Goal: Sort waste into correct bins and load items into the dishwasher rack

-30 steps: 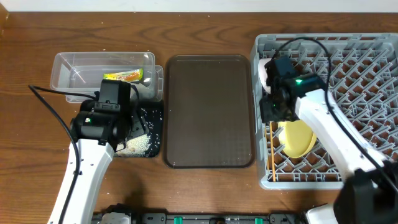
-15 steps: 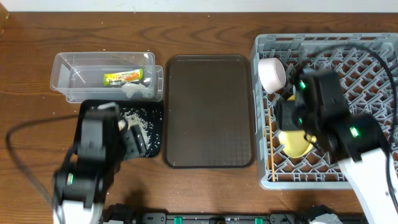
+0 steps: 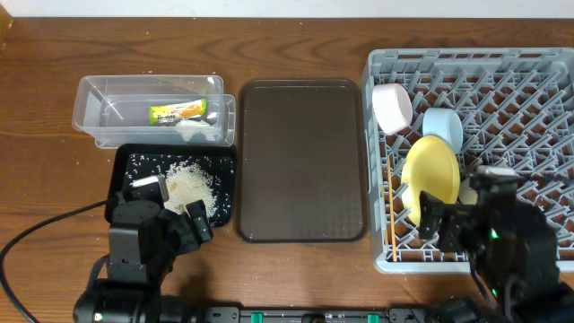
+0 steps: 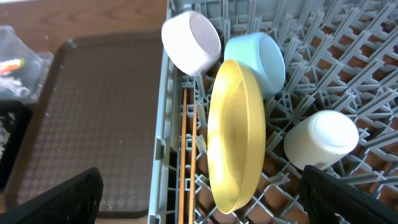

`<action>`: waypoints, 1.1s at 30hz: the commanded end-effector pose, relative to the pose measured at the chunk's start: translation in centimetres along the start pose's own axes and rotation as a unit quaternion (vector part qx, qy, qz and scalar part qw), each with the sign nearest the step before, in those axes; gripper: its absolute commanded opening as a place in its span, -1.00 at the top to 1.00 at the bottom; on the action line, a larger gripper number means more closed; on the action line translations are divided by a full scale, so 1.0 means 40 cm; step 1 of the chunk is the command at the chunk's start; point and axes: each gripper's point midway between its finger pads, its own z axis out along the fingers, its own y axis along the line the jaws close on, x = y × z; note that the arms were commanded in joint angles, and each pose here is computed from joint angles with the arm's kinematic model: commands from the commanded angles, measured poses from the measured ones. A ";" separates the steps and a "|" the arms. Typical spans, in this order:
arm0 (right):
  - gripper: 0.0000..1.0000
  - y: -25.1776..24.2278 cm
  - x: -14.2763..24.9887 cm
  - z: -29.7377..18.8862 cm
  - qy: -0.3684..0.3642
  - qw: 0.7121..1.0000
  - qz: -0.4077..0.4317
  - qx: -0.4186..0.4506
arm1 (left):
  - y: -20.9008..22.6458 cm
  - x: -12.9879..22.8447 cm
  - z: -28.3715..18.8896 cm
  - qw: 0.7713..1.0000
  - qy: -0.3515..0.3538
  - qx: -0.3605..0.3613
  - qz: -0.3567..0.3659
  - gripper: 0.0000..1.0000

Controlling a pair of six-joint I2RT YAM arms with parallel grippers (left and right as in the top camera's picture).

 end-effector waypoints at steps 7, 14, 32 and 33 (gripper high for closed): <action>-0.99 -0.014 0.018 -0.003 0.006 1.000 0.005 0.011 | 0.000 0.002 0.001 1.000 0.000 0.001 -0.004 -0.84; -0.99 -0.046 0.025 -0.004 0.010 0.999 0.001 0.047 | 0.000 0.002 0.001 1.000 0.000 0.001 -0.004 -0.84; -0.98 -0.100 -0.029 0.048 -0.204 0.976 -0.068 0.040 | 0.000 0.002 0.001 1.000 0.000 0.001 -0.004 -0.85; -0.99 -0.102 -0.023 0.050 -0.214 0.973 -0.073 0.041 | 0.000 0.002 0.001 1.000 0.000 0.001 -0.004 -0.84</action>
